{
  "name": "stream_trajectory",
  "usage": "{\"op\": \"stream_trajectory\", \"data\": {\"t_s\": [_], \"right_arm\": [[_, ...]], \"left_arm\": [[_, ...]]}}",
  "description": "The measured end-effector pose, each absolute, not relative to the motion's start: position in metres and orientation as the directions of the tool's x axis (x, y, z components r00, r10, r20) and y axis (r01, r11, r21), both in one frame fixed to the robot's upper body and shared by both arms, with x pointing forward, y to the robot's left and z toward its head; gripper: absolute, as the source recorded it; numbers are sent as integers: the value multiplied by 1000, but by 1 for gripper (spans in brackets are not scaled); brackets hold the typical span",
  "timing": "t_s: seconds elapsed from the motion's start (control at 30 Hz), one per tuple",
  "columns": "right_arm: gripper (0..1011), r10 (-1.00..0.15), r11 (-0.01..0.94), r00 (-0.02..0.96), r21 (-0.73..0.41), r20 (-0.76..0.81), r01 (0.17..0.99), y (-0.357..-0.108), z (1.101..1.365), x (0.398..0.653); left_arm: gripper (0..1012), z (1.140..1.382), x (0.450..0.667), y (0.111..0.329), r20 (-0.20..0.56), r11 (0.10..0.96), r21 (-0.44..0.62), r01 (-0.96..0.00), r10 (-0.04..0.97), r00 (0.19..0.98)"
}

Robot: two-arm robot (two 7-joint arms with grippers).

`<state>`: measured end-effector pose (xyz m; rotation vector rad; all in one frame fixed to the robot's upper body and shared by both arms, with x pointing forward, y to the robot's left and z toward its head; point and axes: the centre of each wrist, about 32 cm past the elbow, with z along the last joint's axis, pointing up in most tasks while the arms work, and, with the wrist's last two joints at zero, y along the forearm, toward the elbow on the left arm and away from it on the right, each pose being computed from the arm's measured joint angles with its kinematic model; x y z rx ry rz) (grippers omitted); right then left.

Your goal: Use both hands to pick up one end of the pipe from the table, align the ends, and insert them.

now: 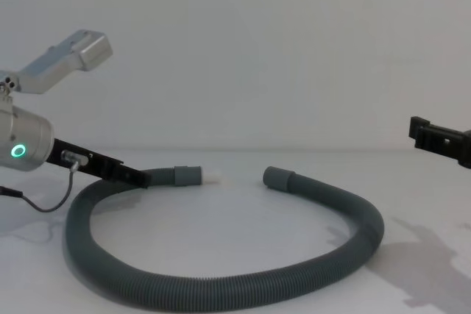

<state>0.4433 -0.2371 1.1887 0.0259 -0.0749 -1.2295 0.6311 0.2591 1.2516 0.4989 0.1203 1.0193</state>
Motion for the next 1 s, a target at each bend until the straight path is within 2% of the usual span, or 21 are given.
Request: {"op": "stream_trajectory", "data": {"t_s": [0.4,1.0], "right_arm": [[1007,-942,335,333,60,43,940,-237,1189,443],[1007,-942,335,333,60,43,940,-237,1189,443]], "left_arm": [[1001,1254,638,256,117,428,468,-773,837,535],[1002,1258,635,251,89,422,478,-770,849,521]]}}
